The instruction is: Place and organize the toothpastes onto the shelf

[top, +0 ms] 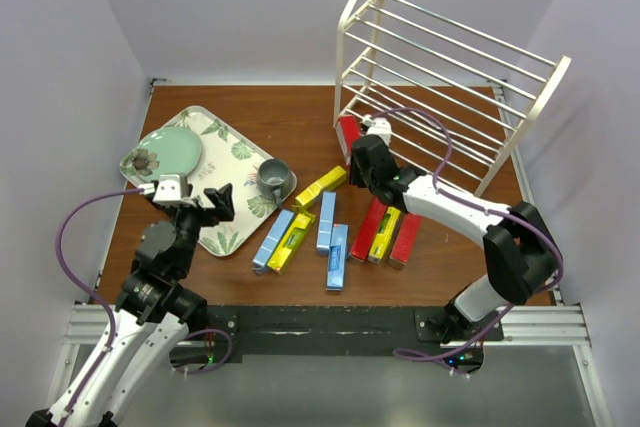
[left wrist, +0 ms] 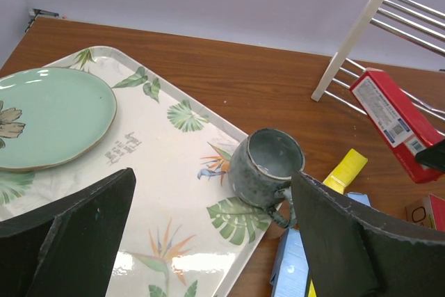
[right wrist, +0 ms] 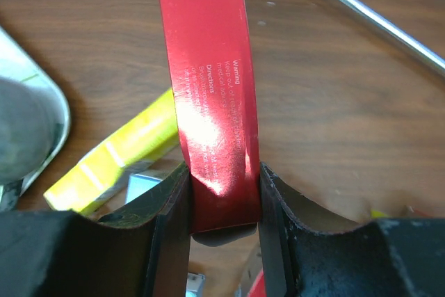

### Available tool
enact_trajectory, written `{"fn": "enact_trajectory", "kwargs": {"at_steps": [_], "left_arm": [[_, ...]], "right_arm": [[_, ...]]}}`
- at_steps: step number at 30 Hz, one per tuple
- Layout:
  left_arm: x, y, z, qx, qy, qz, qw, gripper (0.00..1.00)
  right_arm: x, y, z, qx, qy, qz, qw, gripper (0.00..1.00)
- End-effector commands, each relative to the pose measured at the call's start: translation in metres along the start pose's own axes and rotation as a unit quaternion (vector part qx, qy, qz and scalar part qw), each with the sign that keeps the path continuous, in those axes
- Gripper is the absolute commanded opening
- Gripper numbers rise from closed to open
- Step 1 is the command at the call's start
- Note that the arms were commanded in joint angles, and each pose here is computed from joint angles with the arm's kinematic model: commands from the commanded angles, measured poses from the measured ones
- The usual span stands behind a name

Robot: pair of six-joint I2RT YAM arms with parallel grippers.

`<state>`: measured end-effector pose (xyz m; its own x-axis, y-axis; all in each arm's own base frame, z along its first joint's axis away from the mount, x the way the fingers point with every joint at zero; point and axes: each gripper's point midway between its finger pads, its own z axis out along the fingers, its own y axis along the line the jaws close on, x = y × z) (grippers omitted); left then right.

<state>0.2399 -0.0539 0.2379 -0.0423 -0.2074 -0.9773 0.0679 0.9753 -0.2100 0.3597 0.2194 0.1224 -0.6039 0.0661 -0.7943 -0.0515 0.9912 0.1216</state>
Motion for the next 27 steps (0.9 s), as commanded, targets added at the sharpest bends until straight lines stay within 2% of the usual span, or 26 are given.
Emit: {"fn": "enact_trajectory", "kwargs": {"at_steps": [1, 18, 21, 22, 27], "left_arm": [[-0.011, 0.003, 0.0, -0.01, -0.019, -0.002, 1.0, 1.0], [-0.009, 0.002, 0.001, -0.01, -0.017, -0.001, 1.0, 1.0], [-0.008, 0.001, 0.001, -0.008, -0.017, -0.001, 1.0, 1.0], [-0.008, 0.001, 0.001, -0.007, -0.018, -0.001, 1.0, 1.0], [-0.008, 0.002, 0.0, -0.012, -0.016, 0.002, 1.0, 1.0]], "right_arm": [[-0.035, -0.015, -0.011, 0.05, -0.08, 0.118, 0.989, 0.15], [-0.09, -0.012, 0.026, 0.142, -0.18, 0.243, 0.943, 0.14], [-0.105, -0.006, 0.033, 0.147, -0.199, 0.253, 0.935, 0.15], [-0.096, -0.007, 0.043, 0.162, -0.19, 0.239, 0.938, 0.15], [-0.108, 0.001, 0.062, 0.179, -0.2, 0.238, 0.934, 0.15]]}}
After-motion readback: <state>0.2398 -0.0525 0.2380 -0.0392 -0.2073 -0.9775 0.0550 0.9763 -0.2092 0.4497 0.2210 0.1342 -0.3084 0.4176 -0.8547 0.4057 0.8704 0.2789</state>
